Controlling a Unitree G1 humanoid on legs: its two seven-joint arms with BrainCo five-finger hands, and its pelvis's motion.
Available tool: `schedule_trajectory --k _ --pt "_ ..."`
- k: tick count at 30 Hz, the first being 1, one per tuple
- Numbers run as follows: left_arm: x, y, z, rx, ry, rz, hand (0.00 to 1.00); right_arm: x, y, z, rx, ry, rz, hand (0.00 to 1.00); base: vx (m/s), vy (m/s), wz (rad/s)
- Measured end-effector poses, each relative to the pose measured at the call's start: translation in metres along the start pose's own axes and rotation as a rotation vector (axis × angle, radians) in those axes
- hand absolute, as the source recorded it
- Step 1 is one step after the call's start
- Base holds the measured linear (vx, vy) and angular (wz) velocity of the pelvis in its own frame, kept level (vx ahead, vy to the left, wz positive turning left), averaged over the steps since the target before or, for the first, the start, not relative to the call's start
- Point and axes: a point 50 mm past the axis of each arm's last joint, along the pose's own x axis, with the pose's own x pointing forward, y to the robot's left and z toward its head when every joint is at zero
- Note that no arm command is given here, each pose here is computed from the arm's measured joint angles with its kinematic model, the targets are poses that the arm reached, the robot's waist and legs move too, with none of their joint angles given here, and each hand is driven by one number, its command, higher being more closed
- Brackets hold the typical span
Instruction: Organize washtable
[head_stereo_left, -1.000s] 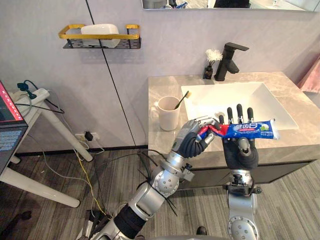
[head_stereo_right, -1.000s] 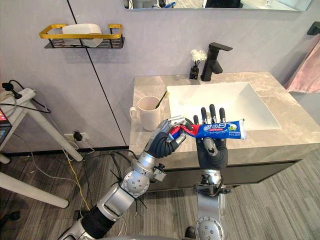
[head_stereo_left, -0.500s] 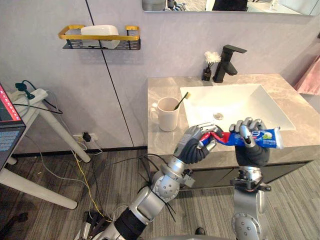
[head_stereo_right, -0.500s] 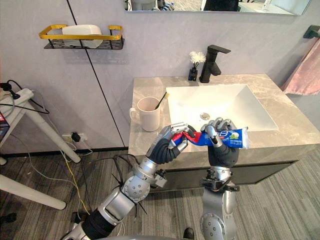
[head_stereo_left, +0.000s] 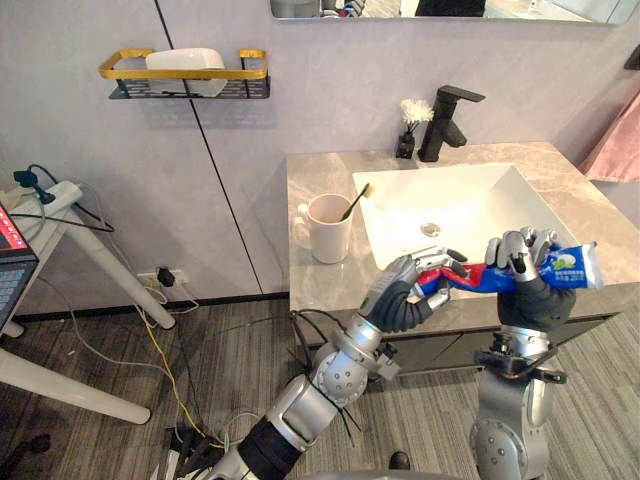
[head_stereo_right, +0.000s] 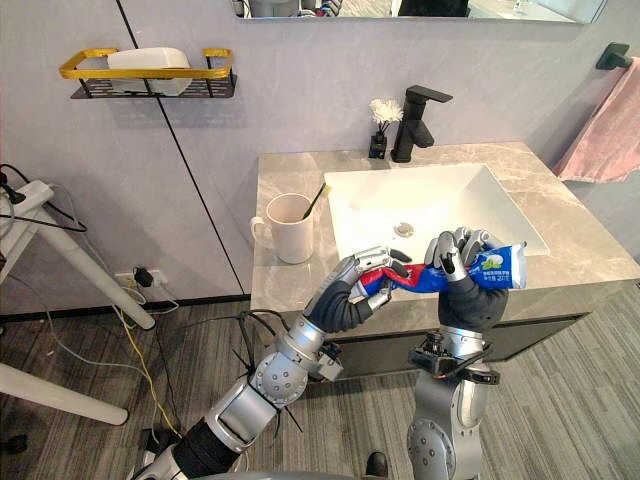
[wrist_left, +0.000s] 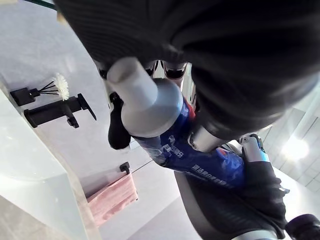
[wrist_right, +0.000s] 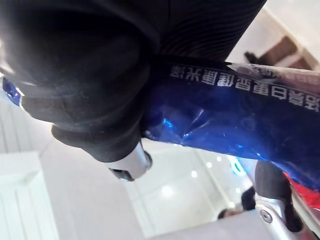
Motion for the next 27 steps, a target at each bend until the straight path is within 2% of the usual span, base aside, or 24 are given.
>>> schedule_trajectory --k 3,7,9,13,17,23,27 --pt "-0.006 0.011 -0.011 0.009 0.065 0.055 0.00 0.010 -0.004 0.007 -0.024 -0.058 -0.016 1.00 -0.02 -0.011 0.14" --pt "-0.021 0.040 -0.033 0.067 0.198 0.181 0.00 0.034 -0.006 0.032 -0.063 -0.228 -0.001 1.00 -0.03 -0.005 0.20" --pt "-0.028 0.056 -0.037 0.091 0.225 0.242 0.00 0.056 0.006 0.049 -0.069 -0.344 0.094 1.00 -0.03 -0.005 0.21" --pt "-0.028 0.064 -0.025 0.087 0.176 0.303 0.00 0.092 0.039 0.084 -0.070 -0.580 0.266 1.00 0.01 -0.018 0.30" --pt "-0.041 0.060 -0.025 0.069 0.208 0.309 0.00 0.133 0.054 0.111 -0.106 -0.727 0.307 1.00 -0.01 -0.022 0.36" --pt "-0.079 0.049 -0.040 0.035 0.359 0.238 0.00 0.178 0.055 0.121 -0.194 -0.684 0.299 1.00 -0.02 -0.016 0.09" --pt "-0.100 0.040 -0.052 0.012 0.459 0.155 0.00 0.186 0.052 0.111 -0.226 -0.575 0.345 1.00 -0.01 -0.009 0.05"
